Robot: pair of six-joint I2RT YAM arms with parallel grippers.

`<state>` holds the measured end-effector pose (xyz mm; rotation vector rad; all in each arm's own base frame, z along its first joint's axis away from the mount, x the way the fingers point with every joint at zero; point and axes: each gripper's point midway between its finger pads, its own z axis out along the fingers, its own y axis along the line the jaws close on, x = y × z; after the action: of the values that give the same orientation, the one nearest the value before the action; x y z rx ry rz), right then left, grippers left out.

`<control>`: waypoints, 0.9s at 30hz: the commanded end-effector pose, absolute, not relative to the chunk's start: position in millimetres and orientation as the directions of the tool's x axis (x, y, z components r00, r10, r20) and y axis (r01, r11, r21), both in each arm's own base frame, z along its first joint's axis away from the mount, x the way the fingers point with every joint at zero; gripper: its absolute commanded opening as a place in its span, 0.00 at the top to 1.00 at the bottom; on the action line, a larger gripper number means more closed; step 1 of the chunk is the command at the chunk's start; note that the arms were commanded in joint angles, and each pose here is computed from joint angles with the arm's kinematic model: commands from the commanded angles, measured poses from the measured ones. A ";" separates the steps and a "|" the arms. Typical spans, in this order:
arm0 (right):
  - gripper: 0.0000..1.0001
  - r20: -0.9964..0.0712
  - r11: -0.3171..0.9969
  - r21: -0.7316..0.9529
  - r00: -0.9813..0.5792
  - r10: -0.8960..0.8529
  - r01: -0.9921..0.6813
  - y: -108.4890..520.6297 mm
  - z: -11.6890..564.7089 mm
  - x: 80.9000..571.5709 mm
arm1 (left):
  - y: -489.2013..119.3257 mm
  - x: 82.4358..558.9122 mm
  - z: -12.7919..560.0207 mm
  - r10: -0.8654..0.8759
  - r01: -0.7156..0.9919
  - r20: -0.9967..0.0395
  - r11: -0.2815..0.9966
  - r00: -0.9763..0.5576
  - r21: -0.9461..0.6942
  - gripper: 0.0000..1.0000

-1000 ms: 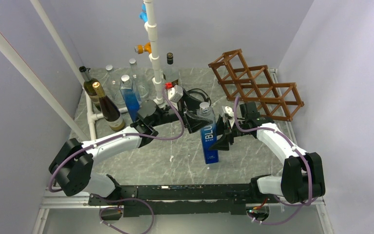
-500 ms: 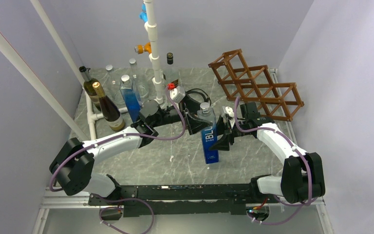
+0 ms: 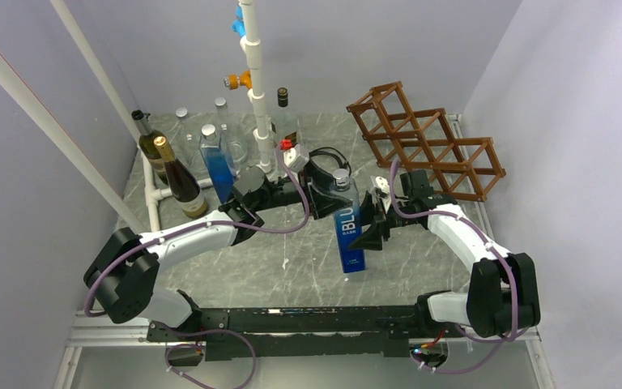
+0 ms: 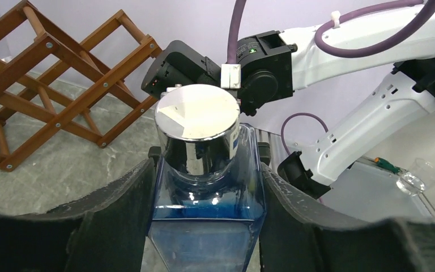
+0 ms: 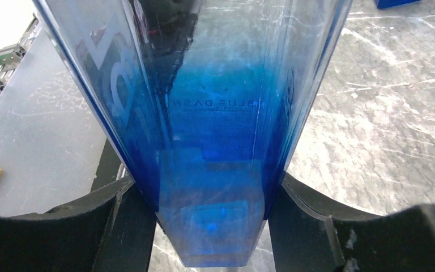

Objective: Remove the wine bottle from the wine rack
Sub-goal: Pick up the wine bottle from the center of the board.

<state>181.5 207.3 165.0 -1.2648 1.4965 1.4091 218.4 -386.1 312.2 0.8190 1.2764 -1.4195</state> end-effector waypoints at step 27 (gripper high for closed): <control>0.01 -0.992 -0.139 0.098 -0.085 -0.098 -0.985 209.8 205.6 182.9 | -348.6 224.4 379.0 -0.280 0.964 -0.960 0.245 -0.032 -0.104 1.00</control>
<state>184.1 209.2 181.6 -1.3001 1.4039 1.3849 223.2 -370.4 285.9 0.8616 1.4484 -1.2725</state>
